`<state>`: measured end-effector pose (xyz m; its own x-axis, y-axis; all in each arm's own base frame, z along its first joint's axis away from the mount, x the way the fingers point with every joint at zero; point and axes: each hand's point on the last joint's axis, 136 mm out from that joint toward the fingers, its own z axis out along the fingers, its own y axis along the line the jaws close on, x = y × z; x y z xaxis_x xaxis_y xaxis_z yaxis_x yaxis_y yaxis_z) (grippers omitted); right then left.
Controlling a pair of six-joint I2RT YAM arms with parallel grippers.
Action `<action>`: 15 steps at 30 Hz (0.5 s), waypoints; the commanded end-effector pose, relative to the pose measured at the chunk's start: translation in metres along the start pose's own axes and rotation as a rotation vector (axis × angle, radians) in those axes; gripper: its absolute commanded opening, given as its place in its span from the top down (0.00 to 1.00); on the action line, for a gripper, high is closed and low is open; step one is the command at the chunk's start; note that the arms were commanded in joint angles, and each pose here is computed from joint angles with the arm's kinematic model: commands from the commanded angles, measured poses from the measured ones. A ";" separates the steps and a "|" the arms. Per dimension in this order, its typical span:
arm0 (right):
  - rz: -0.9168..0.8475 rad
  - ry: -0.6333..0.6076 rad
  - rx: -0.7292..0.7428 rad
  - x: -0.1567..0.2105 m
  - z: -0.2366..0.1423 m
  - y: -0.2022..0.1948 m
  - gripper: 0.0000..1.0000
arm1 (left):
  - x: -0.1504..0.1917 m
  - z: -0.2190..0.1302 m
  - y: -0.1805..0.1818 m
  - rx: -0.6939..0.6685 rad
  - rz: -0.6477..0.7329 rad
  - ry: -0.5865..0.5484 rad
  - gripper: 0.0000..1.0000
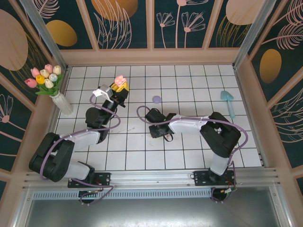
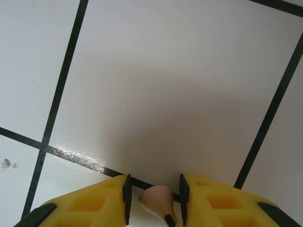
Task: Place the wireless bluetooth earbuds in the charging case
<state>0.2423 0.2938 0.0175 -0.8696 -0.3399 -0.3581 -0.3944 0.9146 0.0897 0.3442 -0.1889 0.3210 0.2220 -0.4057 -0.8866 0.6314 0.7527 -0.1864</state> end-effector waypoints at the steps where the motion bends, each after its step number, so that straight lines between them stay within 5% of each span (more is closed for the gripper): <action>1: -0.013 0.020 0.011 0.009 0.007 -0.001 0.66 | -0.019 0.003 -0.004 0.020 0.004 -0.062 1.00; 15: -0.016 0.058 0.072 0.028 0.007 0.001 0.70 | -0.020 0.003 -0.004 0.021 0.001 -0.065 1.00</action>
<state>0.2335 0.2992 0.0165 -0.8581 -0.3546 -0.3713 -0.4024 0.9136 0.0574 0.3442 -0.1889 0.3210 0.2217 -0.4060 -0.8865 0.6315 0.7526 -0.1867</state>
